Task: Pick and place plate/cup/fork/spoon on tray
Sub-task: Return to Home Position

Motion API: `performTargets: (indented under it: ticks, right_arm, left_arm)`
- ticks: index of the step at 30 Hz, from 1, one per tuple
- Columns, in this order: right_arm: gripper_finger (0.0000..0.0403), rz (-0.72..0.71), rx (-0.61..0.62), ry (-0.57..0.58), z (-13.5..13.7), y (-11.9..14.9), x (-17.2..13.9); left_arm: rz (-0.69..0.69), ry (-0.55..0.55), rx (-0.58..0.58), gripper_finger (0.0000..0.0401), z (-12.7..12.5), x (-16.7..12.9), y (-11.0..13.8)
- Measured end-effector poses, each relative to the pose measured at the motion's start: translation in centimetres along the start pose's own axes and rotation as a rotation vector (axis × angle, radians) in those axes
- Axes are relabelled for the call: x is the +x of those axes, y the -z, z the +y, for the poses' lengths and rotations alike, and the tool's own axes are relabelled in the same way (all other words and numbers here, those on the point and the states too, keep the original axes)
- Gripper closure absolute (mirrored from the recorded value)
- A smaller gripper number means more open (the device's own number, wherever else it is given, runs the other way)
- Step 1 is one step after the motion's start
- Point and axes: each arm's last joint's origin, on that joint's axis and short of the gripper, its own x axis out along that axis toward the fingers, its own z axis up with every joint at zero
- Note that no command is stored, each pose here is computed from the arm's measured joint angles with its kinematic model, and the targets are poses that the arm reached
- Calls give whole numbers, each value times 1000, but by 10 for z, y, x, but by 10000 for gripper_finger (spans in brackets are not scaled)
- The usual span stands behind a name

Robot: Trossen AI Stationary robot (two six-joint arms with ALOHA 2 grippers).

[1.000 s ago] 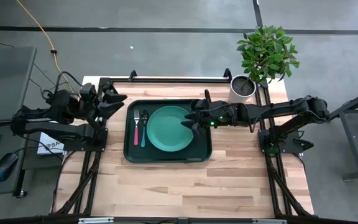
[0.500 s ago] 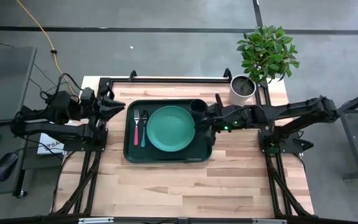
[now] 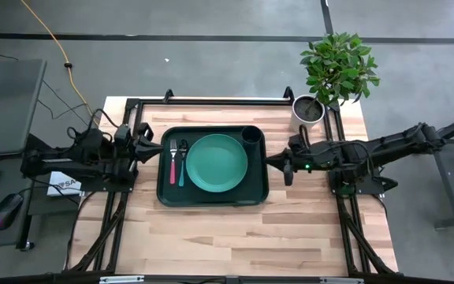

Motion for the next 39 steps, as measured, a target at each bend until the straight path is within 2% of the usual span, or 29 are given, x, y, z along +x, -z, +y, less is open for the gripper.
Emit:
performTargets:
  ticks: [4,15,18,24,32,39]
  right_arm:
    - [402,18,-74,-28,-1,0,-5]
    - [402,5,-37,-44,1,-2,-5]
    - [403,-11,-22,-59,3,-3,-5]
    - [403,-8,7,-91,6,-3,-6]
    - [403,8,-120,-150,16,2,-14]
    - [403,18,-259,-273,17,-4,-34]
  left_arm:
    - [-12,11,-50,401,6,-7,19]
    - [-94,51,-167,401,23,-25,72]
    - [-40,55,-162,401,23,-25,77]
    - [-38,83,-132,401,21,-25,76]
    - [35,18,-170,401,25,-25,84]
    - [33,8,-170,401,25,-25,84]
